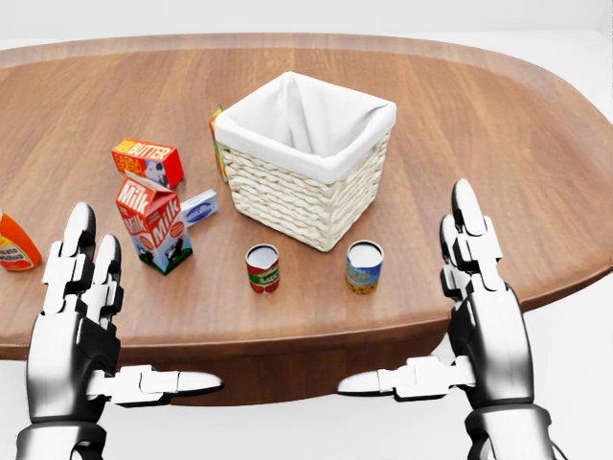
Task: Pick up the alphabet soup, and put it in the basket.
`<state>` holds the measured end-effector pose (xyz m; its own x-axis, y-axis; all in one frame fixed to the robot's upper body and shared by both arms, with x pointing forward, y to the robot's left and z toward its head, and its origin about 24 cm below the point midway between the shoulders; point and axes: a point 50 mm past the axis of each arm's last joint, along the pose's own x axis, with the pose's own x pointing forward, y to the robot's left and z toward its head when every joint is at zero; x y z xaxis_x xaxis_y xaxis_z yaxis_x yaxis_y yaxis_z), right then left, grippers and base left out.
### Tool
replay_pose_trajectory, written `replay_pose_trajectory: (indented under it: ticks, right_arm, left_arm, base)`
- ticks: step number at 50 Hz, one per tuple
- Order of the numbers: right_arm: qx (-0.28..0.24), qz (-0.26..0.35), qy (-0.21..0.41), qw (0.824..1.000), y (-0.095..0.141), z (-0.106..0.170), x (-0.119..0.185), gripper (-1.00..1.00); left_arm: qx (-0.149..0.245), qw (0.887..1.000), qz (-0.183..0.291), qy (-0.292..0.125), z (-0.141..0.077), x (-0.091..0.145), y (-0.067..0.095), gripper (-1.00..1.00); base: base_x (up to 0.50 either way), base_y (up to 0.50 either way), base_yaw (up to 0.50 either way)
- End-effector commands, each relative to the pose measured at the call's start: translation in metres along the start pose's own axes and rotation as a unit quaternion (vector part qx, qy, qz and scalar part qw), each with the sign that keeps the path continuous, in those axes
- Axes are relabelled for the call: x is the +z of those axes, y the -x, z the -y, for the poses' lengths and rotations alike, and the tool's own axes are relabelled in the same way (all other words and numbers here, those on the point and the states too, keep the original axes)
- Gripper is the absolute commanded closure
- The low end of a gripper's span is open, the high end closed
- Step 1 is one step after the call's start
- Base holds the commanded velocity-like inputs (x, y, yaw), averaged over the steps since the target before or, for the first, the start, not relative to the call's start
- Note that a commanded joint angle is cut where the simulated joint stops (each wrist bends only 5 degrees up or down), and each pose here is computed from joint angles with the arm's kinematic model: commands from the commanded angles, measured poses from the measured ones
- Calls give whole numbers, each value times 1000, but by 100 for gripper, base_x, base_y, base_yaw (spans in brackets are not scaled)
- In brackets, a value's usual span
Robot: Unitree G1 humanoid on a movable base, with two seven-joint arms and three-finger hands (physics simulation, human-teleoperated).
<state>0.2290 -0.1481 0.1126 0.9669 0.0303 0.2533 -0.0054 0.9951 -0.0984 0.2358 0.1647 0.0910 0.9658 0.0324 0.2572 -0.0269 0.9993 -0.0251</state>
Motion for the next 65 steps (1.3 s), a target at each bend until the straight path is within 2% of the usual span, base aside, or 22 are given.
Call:
replay_pose_trajectory:
  ticks: [1, 7, 36, 65]
  right_arm:
    - [2, -3, 4, 1000, 0, -1, -1, -100]
    - [7, -3, 12, 1000, 0, -4, -1, -100]
    - [9, -5, 22, 1000, 0, -5, -2, -100]
    - [11, -10, 27, 1000, 0, -7, -4, -100]
  left_arm:
    - [-1, 1000, 0, 0, 0, 0, 0, -100]
    - [-1, 1000, 1, -1, 0, 0, 0, -100]
    - [-1, 1000, 1, -1, 1, 0, 0, -100]
    - [-1, 1000, 1, 0, 1, 0, 1, -100]
  base:
    - [0, -36, 0]
    - [0, -27, 0]
    - [0, 0, 0]
    - [18, 0, 0]
